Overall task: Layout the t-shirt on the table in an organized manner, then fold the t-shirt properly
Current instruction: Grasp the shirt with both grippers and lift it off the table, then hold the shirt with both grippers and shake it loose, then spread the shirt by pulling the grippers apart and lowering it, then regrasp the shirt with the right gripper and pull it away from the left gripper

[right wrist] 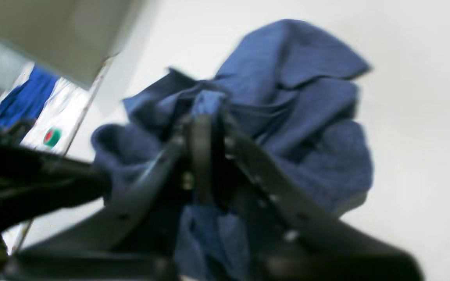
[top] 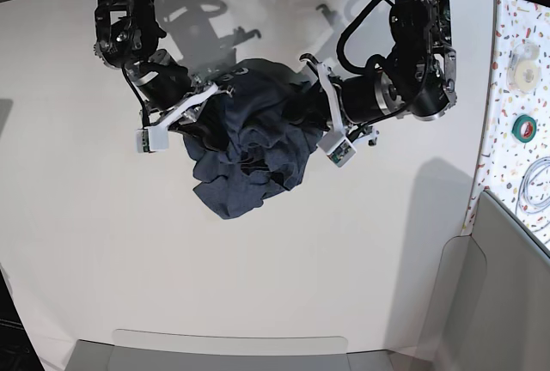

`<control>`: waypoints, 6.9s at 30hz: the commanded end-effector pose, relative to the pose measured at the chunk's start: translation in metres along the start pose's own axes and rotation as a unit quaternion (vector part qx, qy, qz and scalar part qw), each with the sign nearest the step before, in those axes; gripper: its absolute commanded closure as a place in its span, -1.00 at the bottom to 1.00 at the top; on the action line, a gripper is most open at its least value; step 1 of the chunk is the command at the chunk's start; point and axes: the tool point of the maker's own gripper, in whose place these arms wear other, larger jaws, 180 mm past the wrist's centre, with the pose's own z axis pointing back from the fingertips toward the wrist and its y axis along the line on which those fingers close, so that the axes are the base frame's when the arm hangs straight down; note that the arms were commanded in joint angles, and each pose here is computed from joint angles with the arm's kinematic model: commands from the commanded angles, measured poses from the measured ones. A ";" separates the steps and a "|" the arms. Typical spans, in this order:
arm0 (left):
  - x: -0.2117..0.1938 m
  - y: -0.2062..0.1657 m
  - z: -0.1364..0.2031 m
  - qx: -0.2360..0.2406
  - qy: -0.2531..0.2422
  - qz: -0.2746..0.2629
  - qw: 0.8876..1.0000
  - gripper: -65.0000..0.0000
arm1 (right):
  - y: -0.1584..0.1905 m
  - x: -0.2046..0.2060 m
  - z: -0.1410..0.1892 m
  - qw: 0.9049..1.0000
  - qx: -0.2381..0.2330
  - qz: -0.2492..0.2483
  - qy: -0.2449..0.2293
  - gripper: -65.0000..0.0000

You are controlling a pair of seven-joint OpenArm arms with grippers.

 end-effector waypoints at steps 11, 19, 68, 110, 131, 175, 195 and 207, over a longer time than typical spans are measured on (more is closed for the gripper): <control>-0.020 -0.057 0.018 -0.100 -0.016 -0.032 0.994 1.00 | -0.003 -0.025 0.049 0.996 0.009 0.075 0.055 1.00; -0.071 -0.106 0.017 -0.205 0.091 -0.083 0.971 0.96 | -0.028 -0.063 0.083 0.985 -0.012 0.102 0.140 1.00; -0.005 -0.048 -0.023 -0.011 0.046 0.088 0.995 -0.01 | 0.004 0.003 0.024 0.994 0.044 0.073 0.065 0.44; -0.058 0.081 0.055 0.319 -0.048 0.204 0.924 0.92 | -0.019 -0.022 0.020 0.988 -0.043 0.121 0.087 0.44; -0.001 -0.018 -0.030 0.146 -0.053 0.133 0.979 -0.10 | -0.018 -0.032 0.023 0.988 -0.045 0.112 0.096 0.44; -0.097 0.131 0.135 0.411 -0.072 0.324 0.849 0.14 | -0.047 -0.015 0.015 0.993 -0.086 0.067 0.040 0.44; -0.088 0.118 0.129 0.338 -0.085 0.344 0.872 0.14 | 0.108 -0.032 -0.057 0.973 0.144 0.162 0.080 0.29; -0.093 0.115 0.128 0.335 -0.077 0.348 0.872 0.14 | 0.104 -0.067 -0.069 0.960 0.153 0.182 0.145 -0.25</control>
